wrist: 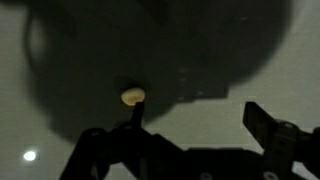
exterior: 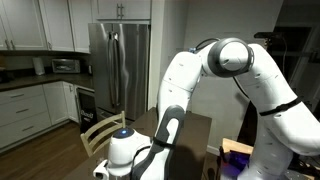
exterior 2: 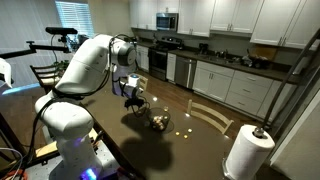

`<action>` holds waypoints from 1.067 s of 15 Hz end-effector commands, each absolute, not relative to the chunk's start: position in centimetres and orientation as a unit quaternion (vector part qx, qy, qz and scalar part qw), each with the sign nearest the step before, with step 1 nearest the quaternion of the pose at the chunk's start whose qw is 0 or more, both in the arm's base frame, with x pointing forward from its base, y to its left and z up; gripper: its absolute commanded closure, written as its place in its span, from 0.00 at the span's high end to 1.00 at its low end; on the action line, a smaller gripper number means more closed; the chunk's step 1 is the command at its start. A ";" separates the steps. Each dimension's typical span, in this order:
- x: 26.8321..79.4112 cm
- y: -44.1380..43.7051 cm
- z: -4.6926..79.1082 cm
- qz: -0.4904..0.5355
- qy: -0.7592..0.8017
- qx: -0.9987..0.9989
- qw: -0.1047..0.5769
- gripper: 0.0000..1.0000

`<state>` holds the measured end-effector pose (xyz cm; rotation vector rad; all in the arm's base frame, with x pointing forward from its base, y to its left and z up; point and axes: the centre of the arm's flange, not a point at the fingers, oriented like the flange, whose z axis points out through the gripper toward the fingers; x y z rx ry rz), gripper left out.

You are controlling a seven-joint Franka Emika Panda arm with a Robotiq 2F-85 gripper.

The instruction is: Put the plastic wrapper in the basket then put 3 the yellow objects in the basket, then put a plastic wrapper in the basket

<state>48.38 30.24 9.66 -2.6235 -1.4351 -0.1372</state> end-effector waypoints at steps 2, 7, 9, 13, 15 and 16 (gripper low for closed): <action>49.4 29.6 7.7 -0.075 -0.505 -0.859 0.052 1.00; 50.1 29.1 7.1 -0.075 -0.513 -0.854 0.040 1.00; 49.9 29.0 7.6 -0.069 -0.503 -0.860 0.047 1.00; 49.8 29.4 6.9 -0.069 -0.506 -0.859 0.050 1.00; 49.7 29.6 6.4 -0.070 -0.508 -0.857 0.050 1.00; 49.6 29.8 6.0 -0.069 -0.509 -0.856 0.052 1.00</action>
